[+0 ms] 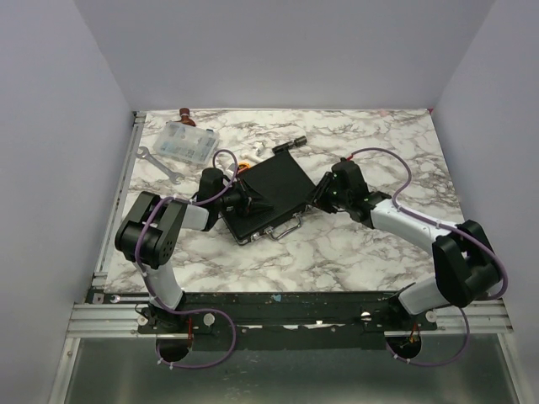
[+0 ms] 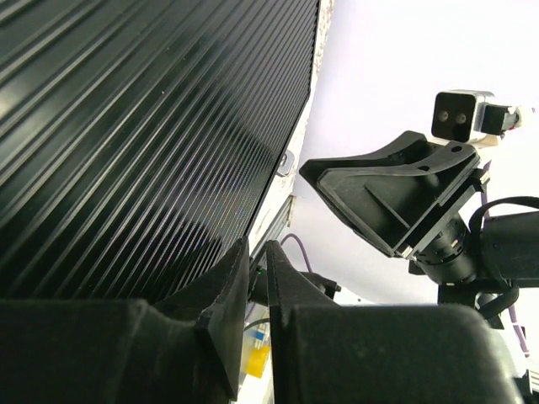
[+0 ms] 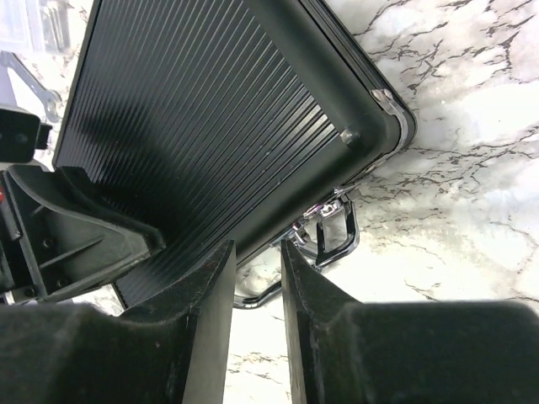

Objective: Pack up texas hold em set

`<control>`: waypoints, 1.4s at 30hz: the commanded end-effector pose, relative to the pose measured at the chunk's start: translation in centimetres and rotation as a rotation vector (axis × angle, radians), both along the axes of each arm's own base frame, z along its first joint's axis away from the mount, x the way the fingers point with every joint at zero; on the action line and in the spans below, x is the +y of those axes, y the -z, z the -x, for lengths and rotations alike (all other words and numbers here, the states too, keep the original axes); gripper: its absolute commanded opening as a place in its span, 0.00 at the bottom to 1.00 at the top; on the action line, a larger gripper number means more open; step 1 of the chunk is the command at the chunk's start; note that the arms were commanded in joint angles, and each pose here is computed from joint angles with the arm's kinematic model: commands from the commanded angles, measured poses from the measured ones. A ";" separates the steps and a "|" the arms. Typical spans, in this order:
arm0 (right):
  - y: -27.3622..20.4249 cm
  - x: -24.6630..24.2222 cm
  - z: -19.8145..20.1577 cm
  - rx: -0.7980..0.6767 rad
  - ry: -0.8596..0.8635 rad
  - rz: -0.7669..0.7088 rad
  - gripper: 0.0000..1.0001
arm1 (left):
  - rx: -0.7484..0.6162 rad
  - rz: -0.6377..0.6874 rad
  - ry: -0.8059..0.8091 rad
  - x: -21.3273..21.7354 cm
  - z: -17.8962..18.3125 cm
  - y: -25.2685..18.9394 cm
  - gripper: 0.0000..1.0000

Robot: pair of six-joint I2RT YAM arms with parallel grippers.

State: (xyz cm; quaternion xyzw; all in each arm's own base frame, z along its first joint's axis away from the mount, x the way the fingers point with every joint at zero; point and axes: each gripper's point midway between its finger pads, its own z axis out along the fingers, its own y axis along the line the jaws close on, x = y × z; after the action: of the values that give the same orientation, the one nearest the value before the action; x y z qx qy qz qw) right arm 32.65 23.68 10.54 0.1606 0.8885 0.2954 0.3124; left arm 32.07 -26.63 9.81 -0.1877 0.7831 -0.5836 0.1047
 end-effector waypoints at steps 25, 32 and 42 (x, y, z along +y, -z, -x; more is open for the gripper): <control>4.4 -2.7 1.8 0.097 0.060 0.009 0.12 | 0.154 -0.106 -0.058 0.9 0.6 4.0 0.08; 6.3 -3.0 1.9 0.113 0.066 0.035 0.12 | 0.145 -0.103 -0.057 0.9 0.6 3.7 0.08; 8.6 -3.2 2.6 0.155 0.072 0.041 0.07 | 0.136 -0.098 -0.057 0.8 0.5 3.4 0.08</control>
State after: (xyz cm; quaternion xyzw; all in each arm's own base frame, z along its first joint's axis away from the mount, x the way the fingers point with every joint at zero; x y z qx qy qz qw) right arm 31.86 21.75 4.92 0.1961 0.8946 0.2815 0.2864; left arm 32.35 -26.62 9.32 -0.1941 0.7916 -0.5689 0.1098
